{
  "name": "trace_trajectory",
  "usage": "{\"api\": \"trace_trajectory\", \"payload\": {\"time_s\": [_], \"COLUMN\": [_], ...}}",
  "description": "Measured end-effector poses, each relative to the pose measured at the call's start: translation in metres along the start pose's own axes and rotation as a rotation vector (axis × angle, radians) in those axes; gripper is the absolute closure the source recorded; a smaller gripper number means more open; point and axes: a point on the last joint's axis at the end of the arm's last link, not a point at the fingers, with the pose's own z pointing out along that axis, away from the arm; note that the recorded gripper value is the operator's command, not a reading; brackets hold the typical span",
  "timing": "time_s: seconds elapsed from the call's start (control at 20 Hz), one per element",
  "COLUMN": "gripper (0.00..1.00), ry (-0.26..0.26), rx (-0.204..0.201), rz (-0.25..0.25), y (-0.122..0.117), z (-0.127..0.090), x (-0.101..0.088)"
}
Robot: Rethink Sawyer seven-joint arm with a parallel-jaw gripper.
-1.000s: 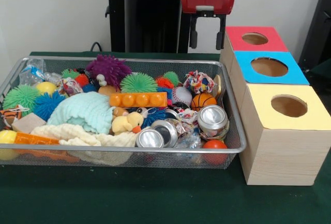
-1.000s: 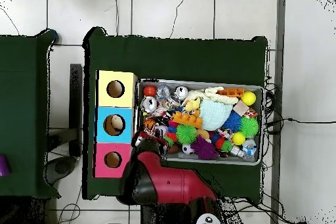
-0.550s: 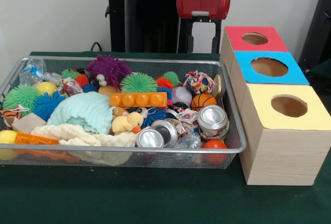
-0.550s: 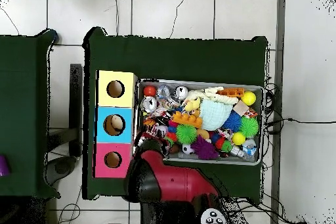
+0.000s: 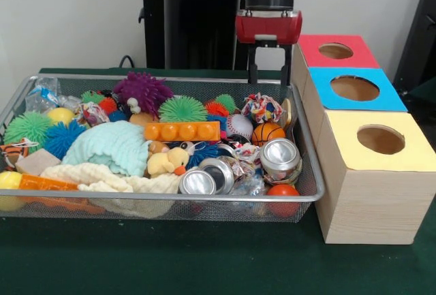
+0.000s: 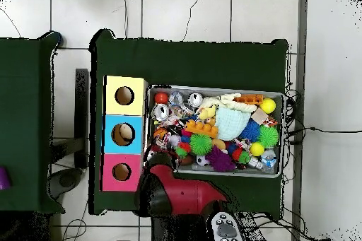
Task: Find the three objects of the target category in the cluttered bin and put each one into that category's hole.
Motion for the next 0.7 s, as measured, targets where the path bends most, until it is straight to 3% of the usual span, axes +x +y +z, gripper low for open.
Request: {"api": "trace_trajectory", "payload": {"time_s": [0.45, 0.7], "gripper": [0.0, 0.0], "ry": [-0.009, 0.018], "rx": [-0.022, -0.016], "rz": [-0.017, -0.019], "y": [0.007, 0.005], "z": [0.021, 0.029], "x": [0.022, 0.035]}}
